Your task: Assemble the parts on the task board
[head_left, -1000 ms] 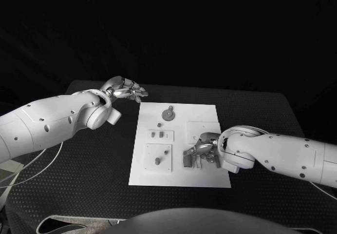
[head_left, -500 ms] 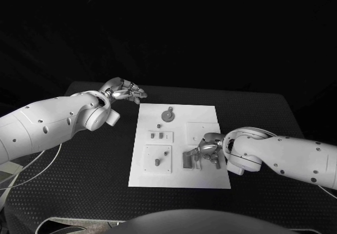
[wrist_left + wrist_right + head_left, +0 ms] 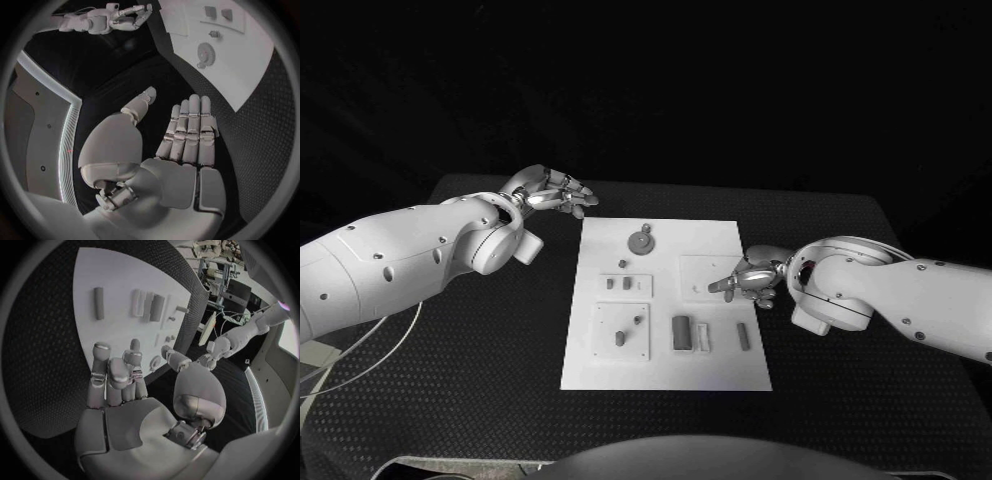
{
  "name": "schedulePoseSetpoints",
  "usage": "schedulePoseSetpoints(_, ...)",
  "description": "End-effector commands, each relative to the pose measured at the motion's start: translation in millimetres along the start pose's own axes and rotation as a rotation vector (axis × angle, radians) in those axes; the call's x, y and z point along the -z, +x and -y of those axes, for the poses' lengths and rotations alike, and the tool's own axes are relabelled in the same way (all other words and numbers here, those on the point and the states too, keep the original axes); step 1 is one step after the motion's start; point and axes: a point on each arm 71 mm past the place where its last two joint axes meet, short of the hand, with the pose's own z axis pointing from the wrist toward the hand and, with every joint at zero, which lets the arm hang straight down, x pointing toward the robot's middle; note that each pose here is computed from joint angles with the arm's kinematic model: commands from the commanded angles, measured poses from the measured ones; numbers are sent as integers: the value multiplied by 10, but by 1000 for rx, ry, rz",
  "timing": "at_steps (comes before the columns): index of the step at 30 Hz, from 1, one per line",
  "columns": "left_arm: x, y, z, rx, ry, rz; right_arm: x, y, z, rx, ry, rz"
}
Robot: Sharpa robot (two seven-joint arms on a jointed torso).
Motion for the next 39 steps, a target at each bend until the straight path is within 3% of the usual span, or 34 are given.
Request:
schedulePoseSetpoints(1,-2,9,20,1,7,-8,9,33,94,136,58,-80)
schedulePoseSetpoints(4,-1,3,15,1,4,-7,38,83,176,138,90,-174)
schedulePoseSetpoints(12,-1,7,18,0,6,-7,73,114,357,225,149,-219)
schedulePoseSetpoints(23,-5,18,24,0,8,-11,2,176,345,268,154,-183)
schedulePoseSetpoints(39,-1,14,21,0,8,-12,-150,428,317,302,150,-225)
